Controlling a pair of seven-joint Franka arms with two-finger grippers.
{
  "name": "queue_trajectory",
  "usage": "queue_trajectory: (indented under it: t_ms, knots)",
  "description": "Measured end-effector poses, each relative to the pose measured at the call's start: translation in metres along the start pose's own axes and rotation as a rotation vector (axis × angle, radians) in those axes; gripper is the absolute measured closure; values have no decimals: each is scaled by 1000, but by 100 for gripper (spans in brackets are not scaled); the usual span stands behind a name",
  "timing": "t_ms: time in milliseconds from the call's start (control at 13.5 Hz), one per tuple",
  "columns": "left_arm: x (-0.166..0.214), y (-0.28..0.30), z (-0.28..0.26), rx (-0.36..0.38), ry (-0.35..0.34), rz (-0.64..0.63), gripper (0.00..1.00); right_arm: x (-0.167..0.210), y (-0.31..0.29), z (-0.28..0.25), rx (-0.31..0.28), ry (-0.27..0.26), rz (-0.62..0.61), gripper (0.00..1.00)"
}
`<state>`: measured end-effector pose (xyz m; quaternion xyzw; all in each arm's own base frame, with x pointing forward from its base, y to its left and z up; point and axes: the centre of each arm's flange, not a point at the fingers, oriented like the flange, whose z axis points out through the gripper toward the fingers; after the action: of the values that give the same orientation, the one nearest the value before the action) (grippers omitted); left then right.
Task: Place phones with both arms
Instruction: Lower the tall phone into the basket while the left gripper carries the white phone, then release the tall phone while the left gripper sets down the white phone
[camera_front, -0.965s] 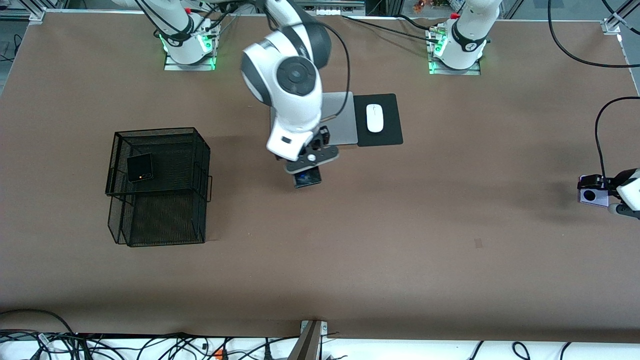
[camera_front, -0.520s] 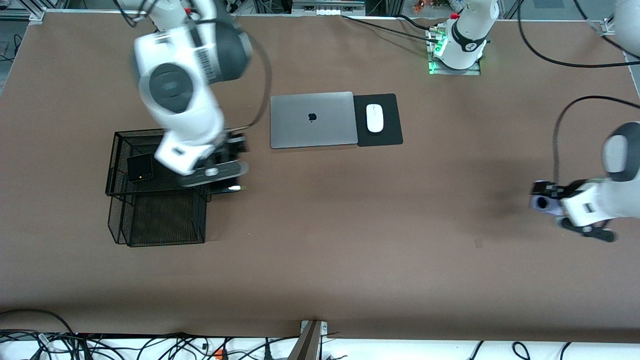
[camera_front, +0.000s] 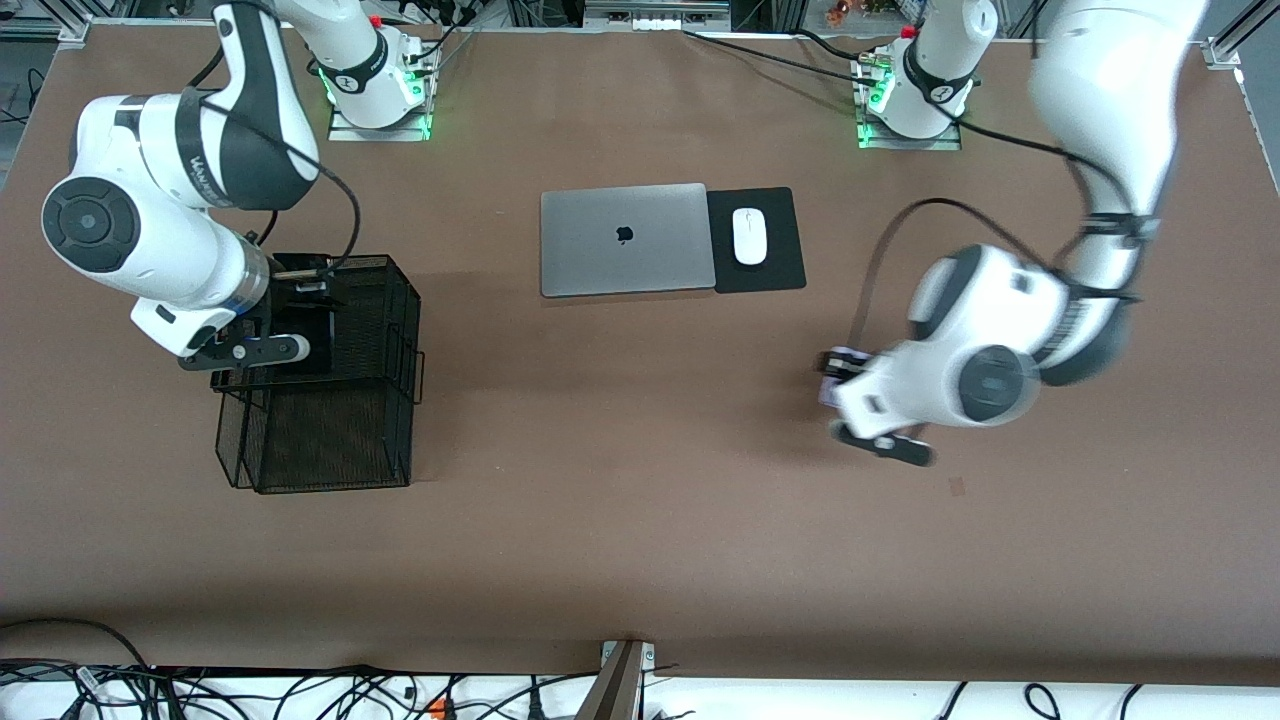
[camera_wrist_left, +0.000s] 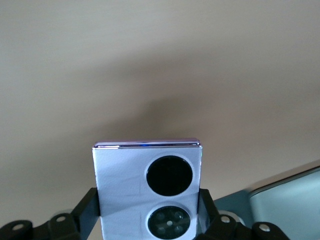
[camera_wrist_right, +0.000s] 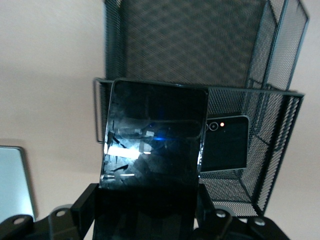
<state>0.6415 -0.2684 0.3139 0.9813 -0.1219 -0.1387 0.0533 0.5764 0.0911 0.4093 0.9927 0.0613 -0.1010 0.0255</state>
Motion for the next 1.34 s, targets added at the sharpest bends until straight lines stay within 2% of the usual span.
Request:
queue_trajectory:
  t_ms: [297,445,742,891,965,1039,1114,1262,1336]
  knots:
    - [4,147,70,-61,125,-148,17,-9,1,61,-4,1,3,19]
    - [5,186,113,-102,163,-164,17,-12,0,73,-6,-2,1,19]
    - [11,206,174,-148,185,-178,17,-11,-3,83,-14,13,-3,19]
    - [7,218,176,-149,189,-161,17,-7,-4,88,-13,19,5,19]
    - [5,221,180,-149,189,-155,12,-6,-5,92,-7,21,12,19]
    - [5,223,183,-151,189,-154,3,-4,-7,97,3,17,19,19]
    - [6,222,183,-154,194,-156,0,-3,-8,101,12,13,25,19]
    - [13,216,172,-164,217,-167,0,-1,-9,108,17,9,31,19]
    - [18,210,158,-171,235,-177,0,-1,-9,110,15,6,32,14]
